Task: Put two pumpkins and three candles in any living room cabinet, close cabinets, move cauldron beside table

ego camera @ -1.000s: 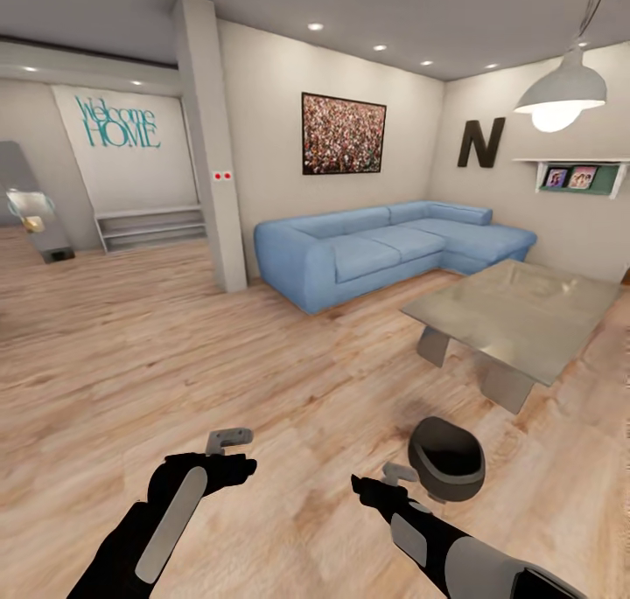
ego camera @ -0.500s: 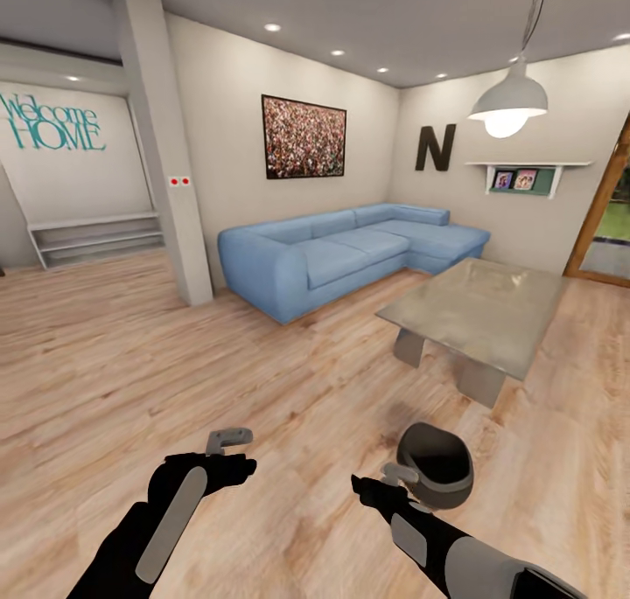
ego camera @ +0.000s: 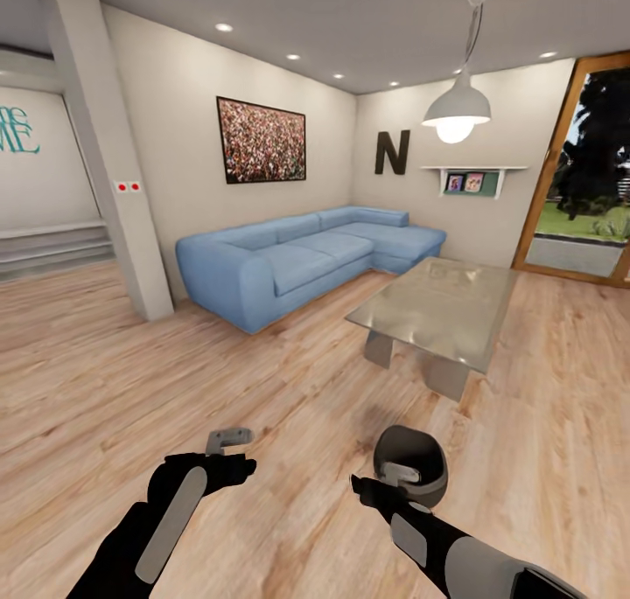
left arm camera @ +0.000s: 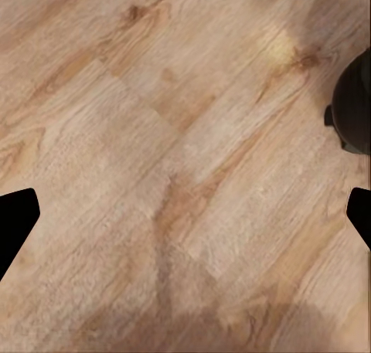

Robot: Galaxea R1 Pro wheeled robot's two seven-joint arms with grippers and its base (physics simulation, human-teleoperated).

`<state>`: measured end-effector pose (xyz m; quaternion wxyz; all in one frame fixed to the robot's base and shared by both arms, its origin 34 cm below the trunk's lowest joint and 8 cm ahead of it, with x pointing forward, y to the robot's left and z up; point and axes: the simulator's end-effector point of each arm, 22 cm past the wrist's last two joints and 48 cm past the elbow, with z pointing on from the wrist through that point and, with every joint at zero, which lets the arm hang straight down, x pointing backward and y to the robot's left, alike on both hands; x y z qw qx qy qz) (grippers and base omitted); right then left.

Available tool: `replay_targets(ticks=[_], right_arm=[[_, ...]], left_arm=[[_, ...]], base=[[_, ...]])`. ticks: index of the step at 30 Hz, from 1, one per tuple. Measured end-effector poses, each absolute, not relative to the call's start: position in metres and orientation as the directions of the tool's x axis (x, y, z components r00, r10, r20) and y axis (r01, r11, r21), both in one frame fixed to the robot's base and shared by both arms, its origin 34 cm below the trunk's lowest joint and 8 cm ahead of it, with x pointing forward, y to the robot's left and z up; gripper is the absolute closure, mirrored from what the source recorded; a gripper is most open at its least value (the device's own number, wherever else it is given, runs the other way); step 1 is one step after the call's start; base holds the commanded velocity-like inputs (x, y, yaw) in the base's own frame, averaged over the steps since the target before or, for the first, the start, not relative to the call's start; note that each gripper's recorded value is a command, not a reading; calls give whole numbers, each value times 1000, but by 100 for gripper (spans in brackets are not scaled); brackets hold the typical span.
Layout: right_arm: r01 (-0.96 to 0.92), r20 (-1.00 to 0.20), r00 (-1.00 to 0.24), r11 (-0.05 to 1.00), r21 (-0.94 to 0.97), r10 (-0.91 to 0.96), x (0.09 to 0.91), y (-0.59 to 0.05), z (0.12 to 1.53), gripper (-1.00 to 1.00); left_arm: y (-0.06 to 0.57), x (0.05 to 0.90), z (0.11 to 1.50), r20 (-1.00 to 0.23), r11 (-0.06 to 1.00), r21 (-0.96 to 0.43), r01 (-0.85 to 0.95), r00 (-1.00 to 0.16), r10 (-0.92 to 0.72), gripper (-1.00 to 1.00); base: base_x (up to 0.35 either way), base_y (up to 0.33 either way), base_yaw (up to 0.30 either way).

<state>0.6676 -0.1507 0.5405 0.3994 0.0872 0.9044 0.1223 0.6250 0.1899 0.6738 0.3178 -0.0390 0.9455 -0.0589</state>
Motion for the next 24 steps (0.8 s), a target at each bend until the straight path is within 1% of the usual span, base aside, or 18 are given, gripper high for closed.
replay_targets(ticks=[24], right_arm=[[55,-715,-651,955,291,255,671,-151,551,-100]], left_arm=[[190,626,684,-612,990,-138,-34,-783,-112,-100]], base=[[0,0,-269]])
